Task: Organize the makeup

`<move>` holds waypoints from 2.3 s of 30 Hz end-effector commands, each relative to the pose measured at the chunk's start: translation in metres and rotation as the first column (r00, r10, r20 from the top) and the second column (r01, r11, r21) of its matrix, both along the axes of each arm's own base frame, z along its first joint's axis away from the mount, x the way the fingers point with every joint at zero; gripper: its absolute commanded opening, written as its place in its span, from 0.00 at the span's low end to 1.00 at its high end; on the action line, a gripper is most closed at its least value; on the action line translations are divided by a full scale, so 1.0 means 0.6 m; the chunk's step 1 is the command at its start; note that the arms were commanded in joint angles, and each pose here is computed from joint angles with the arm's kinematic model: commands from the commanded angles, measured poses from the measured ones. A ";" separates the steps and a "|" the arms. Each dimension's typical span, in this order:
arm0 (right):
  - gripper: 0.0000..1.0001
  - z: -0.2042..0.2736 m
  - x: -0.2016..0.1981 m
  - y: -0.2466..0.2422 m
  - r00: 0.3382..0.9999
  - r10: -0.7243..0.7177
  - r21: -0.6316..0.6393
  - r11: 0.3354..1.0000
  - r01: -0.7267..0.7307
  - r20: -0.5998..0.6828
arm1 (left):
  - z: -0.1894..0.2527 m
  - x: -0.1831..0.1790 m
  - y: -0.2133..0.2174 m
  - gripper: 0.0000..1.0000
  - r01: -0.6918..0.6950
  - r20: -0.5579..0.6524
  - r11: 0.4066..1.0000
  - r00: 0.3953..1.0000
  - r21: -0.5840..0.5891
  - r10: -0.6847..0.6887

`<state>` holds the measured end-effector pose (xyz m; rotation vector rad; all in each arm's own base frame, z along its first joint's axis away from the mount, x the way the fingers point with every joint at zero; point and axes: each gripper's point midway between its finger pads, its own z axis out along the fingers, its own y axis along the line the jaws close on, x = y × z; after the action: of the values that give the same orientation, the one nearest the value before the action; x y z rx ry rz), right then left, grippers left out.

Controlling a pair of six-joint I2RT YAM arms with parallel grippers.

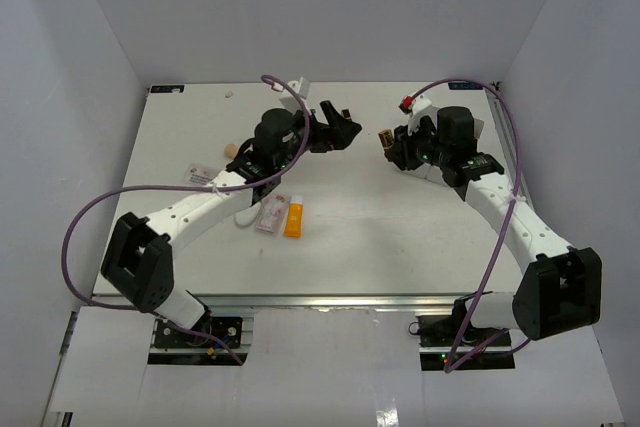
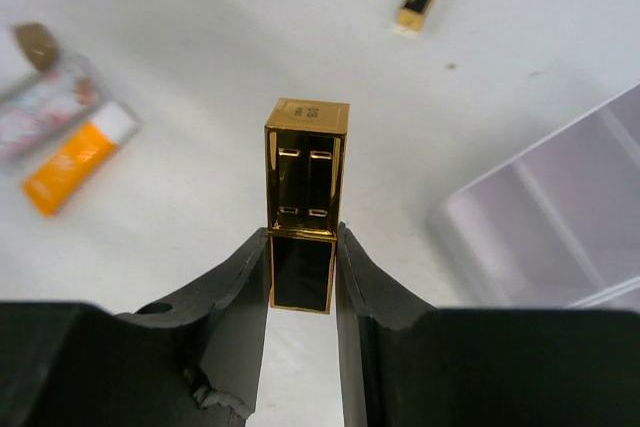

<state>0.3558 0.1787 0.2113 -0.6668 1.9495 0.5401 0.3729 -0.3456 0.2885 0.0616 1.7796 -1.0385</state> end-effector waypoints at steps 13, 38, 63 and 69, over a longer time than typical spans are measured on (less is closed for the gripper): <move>0.09 0.039 0.239 -0.153 0.905 -0.062 -0.603 0.726 0.331 0.422 | -0.092 -0.089 0.196 0.98 0.093 0.017 0.931 0.994 0.353 -0.106; 0.24 -0.030 0.312 -0.191 0.928 -0.050 -0.707 0.633 0.315 0.368 | -0.078 -0.104 0.192 0.98 0.117 0.028 0.937 0.991 0.328 -0.134; 0.55 -0.029 0.310 -0.205 0.939 -0.086 -0.675 0.674 0.301 0.332 | -0.090 -0.103 0.187 0.98 0.136 0.009 0.934 0.989 0.329 -0.148; 0.55 -0.002 0.297 -0.194 0.937 -0.080 -0.637 0.713 0.292 0.340 | -0.090 -0.104 0.187 0.98 0.140 0.010 0.934 0.988 0.329 -0.151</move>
<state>0.5344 0.0535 0.1660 -0.9759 1.9559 -0.4864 0.3134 -0.2311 0.2323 0.4011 1.9355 -0.8094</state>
